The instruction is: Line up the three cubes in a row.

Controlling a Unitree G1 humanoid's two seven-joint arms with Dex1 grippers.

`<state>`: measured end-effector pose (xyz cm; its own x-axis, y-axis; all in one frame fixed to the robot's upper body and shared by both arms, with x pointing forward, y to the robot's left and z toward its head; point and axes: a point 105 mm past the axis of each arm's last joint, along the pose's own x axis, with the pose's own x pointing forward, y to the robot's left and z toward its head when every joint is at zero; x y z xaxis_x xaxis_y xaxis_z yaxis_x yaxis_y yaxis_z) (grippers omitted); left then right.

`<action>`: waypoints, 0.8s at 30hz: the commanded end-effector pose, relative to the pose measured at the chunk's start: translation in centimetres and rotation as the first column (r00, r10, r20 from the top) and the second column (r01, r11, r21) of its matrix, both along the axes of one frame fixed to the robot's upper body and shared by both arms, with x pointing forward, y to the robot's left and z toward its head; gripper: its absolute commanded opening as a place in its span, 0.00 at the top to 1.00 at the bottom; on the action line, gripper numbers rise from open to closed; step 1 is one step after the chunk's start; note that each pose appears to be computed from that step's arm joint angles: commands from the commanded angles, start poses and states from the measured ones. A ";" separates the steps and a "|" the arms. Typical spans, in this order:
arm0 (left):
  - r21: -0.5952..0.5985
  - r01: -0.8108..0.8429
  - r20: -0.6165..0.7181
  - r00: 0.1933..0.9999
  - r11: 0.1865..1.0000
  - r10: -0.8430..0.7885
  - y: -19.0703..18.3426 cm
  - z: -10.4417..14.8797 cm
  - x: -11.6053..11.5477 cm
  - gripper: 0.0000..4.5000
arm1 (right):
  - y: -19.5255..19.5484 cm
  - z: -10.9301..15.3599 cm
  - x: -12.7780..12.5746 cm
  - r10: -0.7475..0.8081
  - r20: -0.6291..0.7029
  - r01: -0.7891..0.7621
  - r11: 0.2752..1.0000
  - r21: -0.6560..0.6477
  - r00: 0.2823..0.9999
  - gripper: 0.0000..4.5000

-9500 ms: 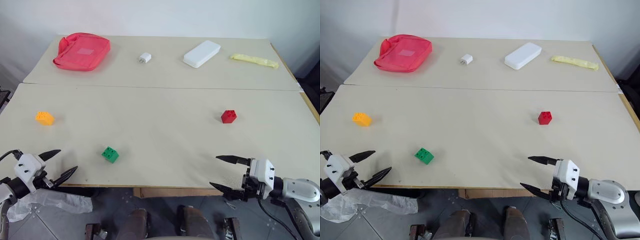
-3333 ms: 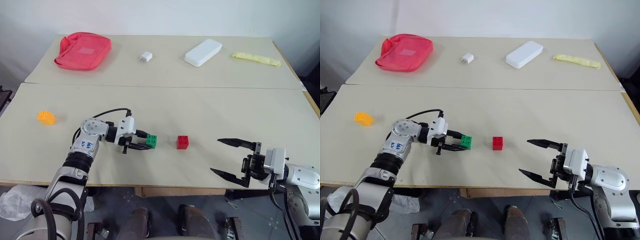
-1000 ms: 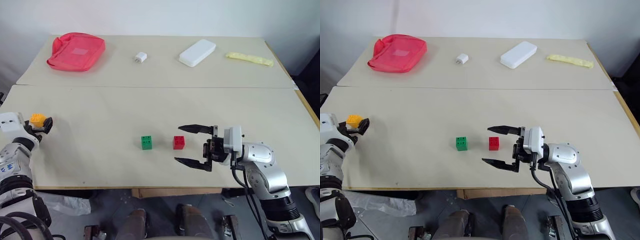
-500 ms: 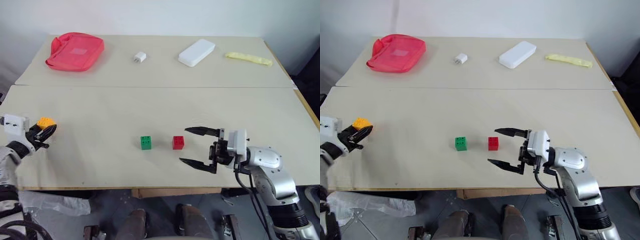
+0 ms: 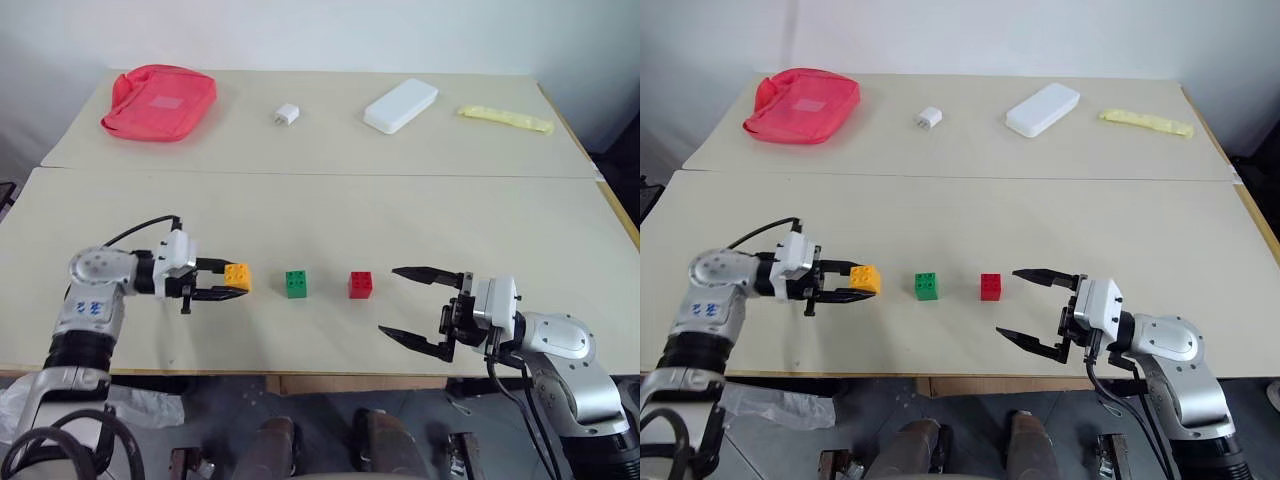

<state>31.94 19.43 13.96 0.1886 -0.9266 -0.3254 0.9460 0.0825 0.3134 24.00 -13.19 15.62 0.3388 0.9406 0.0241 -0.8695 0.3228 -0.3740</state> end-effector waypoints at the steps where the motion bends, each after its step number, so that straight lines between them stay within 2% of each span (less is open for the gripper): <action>1: 0.048 0.034 -0.006 0.999 0.998 -0.034 0.3 -0.6 0.3 0.67 | -0.8 1.1 -0.5 -0.031 0.057 0.032 0.999 -0.013 0.998 0.00; 7: 0.124 0.054 -0.054 0.997 0.991 -0.048 1.0 -2.1 0.7 0.67 | -1.7 0.8 -0.7 -0.074 0.058 0.076 0.997 -0.034 0.996 0.00; 13: 0.122 0.019 -0.050 0.999 0.992 -0.013 1.8 -2.2 1.1 0.67 | -1.8 0.4 -1.0 -0.074 0.044 0.076 0.996 -0.038 0.996 0.00; 18: 0.109 0.025 -0.109 0.994 0.994 -0.013 2.0 -2.5 1.0 0.67 | -1.8 0.3 -1.0 -0.065 0.031 0.066 0.997 -0.038 0.997 0.00; 22: 0.101 0.009 -0.071 0.997 0.995 -0.002 2.5 -1.3 1.1 0.38 | -2.1 0.4 -0.6 -0.048 0.026 0.049 0.998 -0.051 0.999 0.00; 24: 0.066 -0.027 -0.017 0.999 0.997 0.028 3.3 0.4 1.1 0.24 | -2.2 0.9 0.0 -0.024 0.034 0.026 0.998 -0.062 0.999 0.00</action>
